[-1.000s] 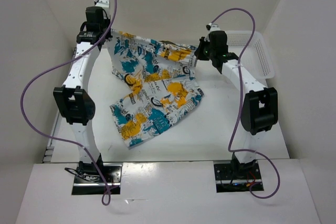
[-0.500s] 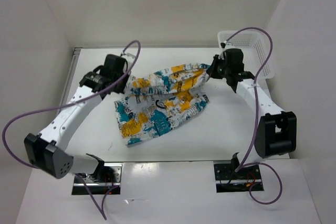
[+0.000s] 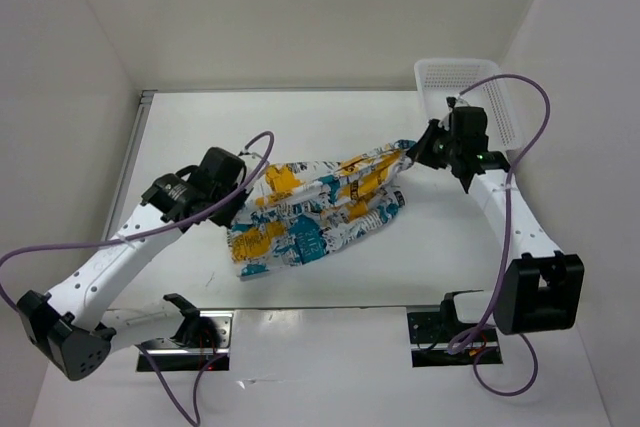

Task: Fold and stack the shorts
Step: Fold the shorts

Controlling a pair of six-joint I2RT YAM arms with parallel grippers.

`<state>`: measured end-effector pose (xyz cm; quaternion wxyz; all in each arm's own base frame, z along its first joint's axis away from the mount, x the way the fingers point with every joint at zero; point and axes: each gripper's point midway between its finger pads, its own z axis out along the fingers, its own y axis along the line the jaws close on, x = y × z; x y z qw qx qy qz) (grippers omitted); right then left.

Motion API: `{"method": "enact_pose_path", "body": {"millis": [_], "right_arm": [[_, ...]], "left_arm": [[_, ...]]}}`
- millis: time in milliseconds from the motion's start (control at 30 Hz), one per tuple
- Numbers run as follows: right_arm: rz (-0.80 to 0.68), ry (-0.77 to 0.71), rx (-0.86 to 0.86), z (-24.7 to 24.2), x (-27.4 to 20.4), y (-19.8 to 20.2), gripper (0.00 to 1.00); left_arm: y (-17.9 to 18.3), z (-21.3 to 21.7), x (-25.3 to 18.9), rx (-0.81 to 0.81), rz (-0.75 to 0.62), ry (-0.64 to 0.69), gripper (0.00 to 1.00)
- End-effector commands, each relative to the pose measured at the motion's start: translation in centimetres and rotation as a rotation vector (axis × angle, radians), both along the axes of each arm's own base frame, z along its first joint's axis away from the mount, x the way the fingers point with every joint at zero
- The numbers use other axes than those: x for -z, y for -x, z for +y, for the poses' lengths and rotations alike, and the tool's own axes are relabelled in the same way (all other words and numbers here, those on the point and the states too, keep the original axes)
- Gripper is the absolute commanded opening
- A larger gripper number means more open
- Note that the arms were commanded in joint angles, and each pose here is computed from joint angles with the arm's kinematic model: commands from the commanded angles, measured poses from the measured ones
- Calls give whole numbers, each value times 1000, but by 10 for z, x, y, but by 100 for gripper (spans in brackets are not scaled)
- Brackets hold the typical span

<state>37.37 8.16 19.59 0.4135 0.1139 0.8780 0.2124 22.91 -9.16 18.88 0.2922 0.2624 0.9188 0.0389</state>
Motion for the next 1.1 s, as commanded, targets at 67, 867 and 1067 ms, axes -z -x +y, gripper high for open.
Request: {"method": "enact_pose_path", "body": {"millis": [67, 867, 1067], "right_arm": [[96, -70, 84, -16, 9, 33, 13], [262, -146, 204, -20, 77, 46, 86], [288, -137, 213, -22, 89, 48, 86]], "left_arm": [[46, 3, 22, 70, 166, 3, 9], [21, -16, 87, 46, 273, 57, 70], [25, -28, 117, 53, 452, 57, 66]]}}
